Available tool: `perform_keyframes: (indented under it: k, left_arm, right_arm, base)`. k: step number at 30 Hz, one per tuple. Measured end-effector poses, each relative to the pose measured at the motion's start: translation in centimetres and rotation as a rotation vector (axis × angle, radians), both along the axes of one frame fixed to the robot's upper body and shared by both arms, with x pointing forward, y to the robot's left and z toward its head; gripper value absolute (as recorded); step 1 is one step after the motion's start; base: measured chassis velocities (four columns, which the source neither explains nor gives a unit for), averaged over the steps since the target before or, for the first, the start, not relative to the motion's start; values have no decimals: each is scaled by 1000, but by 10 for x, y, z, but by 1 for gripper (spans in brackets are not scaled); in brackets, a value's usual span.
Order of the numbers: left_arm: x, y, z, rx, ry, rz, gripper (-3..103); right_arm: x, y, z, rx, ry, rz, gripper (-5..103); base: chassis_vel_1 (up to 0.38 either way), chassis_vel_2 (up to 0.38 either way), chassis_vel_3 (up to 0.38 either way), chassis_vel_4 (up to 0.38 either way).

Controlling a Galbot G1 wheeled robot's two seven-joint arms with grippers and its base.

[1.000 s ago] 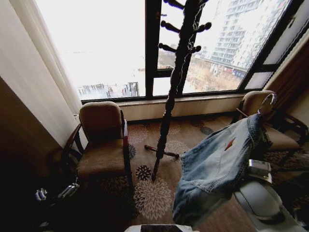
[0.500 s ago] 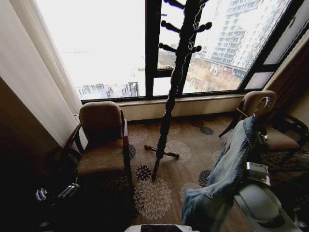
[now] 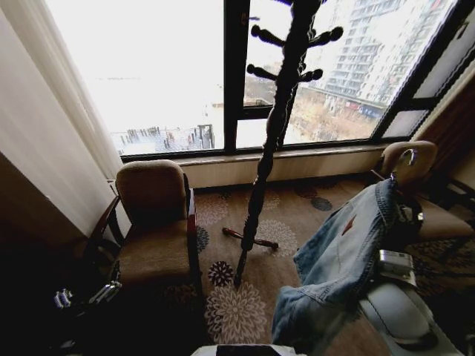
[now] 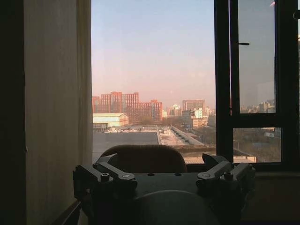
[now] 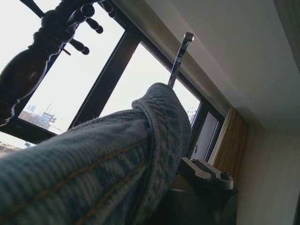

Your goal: Pick up the clothes from the bed and hang them on the clothes hanger.

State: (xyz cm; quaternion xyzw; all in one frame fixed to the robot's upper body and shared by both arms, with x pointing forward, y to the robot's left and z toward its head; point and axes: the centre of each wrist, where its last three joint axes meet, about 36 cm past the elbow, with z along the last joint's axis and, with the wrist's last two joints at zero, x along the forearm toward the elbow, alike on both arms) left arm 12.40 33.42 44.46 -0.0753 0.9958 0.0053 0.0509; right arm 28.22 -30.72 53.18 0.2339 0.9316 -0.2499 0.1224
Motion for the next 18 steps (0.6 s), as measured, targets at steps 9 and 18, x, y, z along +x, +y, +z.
perform_keyframes:
  k: [9,18]
  left_arm:
    - [0,0,0,0,0,0,100]
    - [0,0,0,0,0,0,100]
  right_arm:
    - [-3,-2,-2,9,-8,-3,21]
    - [-4,-2,-3,9,-14,-7,21]
  base:
    - [0,0,0,0]
    - [0,0,0,0]
